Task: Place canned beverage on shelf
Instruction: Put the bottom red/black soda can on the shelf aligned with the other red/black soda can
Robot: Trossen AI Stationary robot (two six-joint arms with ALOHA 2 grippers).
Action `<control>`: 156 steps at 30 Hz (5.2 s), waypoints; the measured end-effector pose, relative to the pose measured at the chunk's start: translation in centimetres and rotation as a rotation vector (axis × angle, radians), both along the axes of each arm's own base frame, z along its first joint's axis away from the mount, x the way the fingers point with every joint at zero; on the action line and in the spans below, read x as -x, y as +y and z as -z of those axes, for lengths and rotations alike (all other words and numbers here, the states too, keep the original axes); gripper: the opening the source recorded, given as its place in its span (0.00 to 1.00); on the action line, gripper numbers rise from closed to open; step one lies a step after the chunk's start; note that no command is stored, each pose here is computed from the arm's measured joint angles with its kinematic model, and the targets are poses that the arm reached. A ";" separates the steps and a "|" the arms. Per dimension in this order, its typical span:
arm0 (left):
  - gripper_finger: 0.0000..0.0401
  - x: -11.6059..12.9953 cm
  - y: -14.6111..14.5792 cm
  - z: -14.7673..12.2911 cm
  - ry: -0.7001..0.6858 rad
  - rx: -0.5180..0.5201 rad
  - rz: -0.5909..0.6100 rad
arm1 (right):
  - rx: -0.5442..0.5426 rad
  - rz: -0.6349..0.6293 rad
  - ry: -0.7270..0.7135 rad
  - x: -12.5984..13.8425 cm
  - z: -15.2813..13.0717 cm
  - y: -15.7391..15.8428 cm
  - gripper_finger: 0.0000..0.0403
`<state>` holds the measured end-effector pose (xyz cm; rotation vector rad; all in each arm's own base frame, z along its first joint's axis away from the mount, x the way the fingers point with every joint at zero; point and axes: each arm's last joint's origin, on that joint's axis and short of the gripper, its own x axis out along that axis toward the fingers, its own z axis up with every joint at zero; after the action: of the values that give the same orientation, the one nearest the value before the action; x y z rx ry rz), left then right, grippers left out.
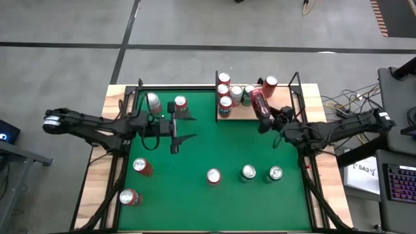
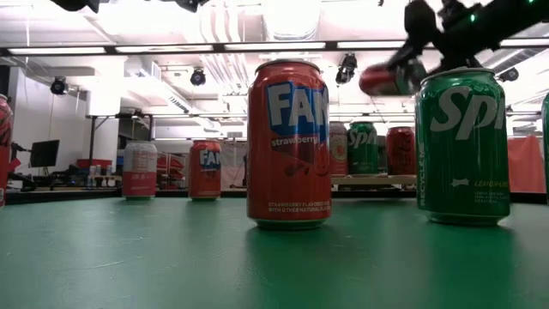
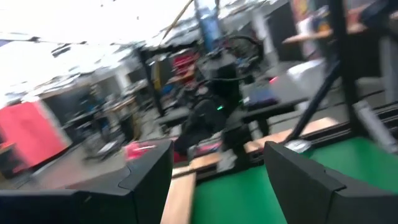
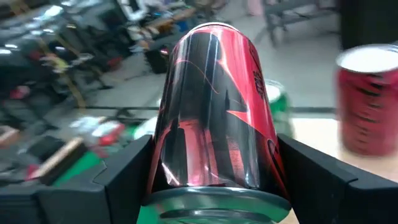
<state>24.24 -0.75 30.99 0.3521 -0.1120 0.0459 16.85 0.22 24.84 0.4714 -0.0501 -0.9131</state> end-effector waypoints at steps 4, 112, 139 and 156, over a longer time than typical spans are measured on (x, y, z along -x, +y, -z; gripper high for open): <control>0.59 -0.9 -0.1 0.4 -0.021 0.008 0.032 | 0.091 -0.097 -0.064 -1.2 -1.4 1.1 0.73; 0.77 -4.0 0.0 1.9 0.115 -0.001 -0.031 | 0.409 -0.543 0.708 -20.4 -5.8 5.1 0.69; 0.88 -3.4 0.0 1.1 0.084 0.056 -0.020 | 0.359 -0.528 0.744 -19.2 -6.2 4.6 0.69; 0.94 -0.4 -0.1 -1.0 0.091 0.034 -0.009 | 0.258 -0.309 0.874 -13.8 -7.8 3.1 0.69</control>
<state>24.66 -0.83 31.97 0.3202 -0.0194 0.0404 30.60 3.33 32.64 -0.1839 0.6770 -0.7303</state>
